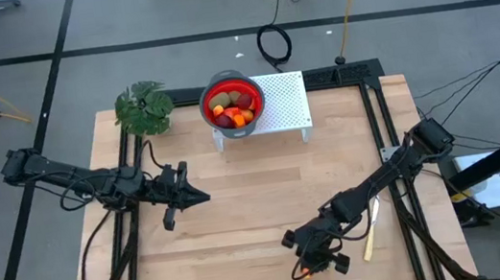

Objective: Pick & Place Fruit
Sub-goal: Put the peach into the red strainer bowl

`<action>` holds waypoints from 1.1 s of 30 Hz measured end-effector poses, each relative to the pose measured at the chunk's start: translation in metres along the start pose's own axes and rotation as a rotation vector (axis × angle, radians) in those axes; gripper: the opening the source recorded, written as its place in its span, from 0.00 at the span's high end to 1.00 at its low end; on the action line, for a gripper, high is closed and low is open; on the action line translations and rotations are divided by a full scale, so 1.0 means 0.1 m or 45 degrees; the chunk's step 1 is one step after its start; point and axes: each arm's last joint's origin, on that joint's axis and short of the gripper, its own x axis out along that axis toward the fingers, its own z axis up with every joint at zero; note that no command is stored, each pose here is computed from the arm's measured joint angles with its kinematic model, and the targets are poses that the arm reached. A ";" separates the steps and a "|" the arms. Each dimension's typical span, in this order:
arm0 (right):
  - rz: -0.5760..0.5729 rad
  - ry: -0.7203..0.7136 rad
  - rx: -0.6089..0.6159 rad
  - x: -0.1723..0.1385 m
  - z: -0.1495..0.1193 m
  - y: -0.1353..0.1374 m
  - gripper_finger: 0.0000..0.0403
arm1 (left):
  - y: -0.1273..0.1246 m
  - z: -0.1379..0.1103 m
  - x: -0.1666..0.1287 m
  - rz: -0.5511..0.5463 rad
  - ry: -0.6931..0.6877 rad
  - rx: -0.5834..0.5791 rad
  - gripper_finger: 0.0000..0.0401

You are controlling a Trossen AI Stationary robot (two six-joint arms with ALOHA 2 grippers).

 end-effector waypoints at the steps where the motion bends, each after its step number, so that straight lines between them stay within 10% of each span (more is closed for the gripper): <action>1: 0.000 -0.002 0.000 0.00 0.00 0.00 0.73 | 0.00 0.00 0.00 0.000 0.001 0.000 0.97; 13: -0.004 -0.074 0.005 0.28 -0.14 0.02 0.43 | 0.00 0.00 0.00 0.000 0.003 0.002 0.99; 33: -0.009 0.069 -0.022 0.60 -0.45 0.08 0.42 | 0.00 0.00 0.00 0.001 0.004 0.003 0.96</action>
